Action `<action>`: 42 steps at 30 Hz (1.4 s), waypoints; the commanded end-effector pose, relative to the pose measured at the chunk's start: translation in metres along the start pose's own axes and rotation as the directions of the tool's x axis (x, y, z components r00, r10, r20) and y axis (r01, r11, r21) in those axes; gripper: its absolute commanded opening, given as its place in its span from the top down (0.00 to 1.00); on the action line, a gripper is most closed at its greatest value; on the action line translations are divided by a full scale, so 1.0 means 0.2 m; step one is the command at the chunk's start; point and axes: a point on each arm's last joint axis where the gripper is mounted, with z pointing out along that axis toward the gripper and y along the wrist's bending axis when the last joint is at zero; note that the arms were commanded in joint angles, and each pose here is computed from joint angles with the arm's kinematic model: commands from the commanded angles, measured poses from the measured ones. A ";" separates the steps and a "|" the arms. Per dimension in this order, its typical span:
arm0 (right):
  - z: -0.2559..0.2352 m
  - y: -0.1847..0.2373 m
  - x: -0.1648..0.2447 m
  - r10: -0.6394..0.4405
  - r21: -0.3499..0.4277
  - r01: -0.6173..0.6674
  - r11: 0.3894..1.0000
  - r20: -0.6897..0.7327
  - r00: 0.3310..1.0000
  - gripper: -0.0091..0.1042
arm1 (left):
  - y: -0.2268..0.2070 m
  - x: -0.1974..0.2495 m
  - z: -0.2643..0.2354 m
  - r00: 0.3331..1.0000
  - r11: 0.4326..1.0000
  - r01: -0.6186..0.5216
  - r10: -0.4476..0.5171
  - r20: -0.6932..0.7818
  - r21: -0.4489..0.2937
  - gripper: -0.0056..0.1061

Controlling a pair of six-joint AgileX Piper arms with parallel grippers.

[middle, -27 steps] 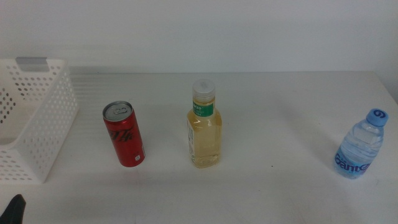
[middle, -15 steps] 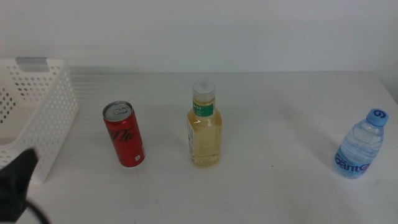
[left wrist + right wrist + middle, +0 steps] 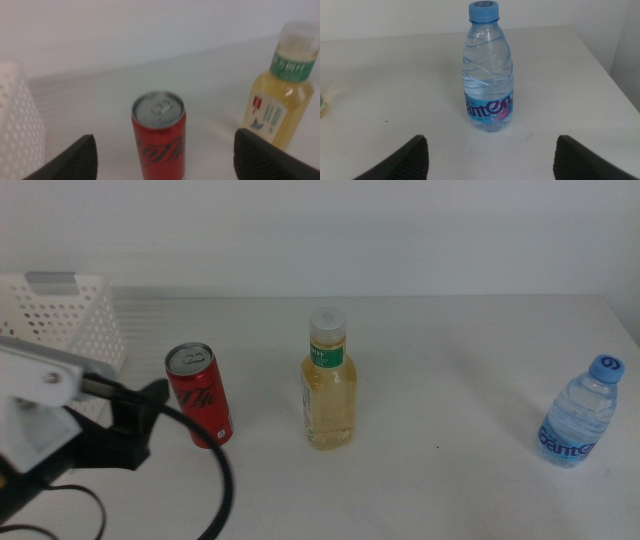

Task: Use arms to grab the bottles and put them into the dustbin to the left of the table.

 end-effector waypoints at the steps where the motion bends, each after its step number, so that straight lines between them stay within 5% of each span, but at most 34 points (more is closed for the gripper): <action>1: -0.02 0.00 -0.05 -0.010 0.006 0.010 1.000 0.109 0.994 0.34 | 0.00 -0.07 0.04 0.996 1.000 0.025 -0.025 0.084 -0.003 0.16; 9: -0.02 0.00 -0.05 -0.010 0.006 0.010 1.000 0.109 0.994 0.34 | 0.01 0.15 0.12 0.973 0.993 0.118 -0.114 0.202 -0.009 0.16; 22: -0.02 0.00 -0.05 -0.010 0.006 0.010 1.000 0.109 0.994 0.34 | -0.01 0.26 0.14 0.964 0.979 0.198 -0.202 0.174 0.043 0.16; 42: -0.02 0.00 -0.05 -0.010 0.006 0.010 1.000 0.109 0.994 0.34 | -0.01 0.32 0.23 0.968 0.990 0.135 -0.139 0.207 0.033 0.16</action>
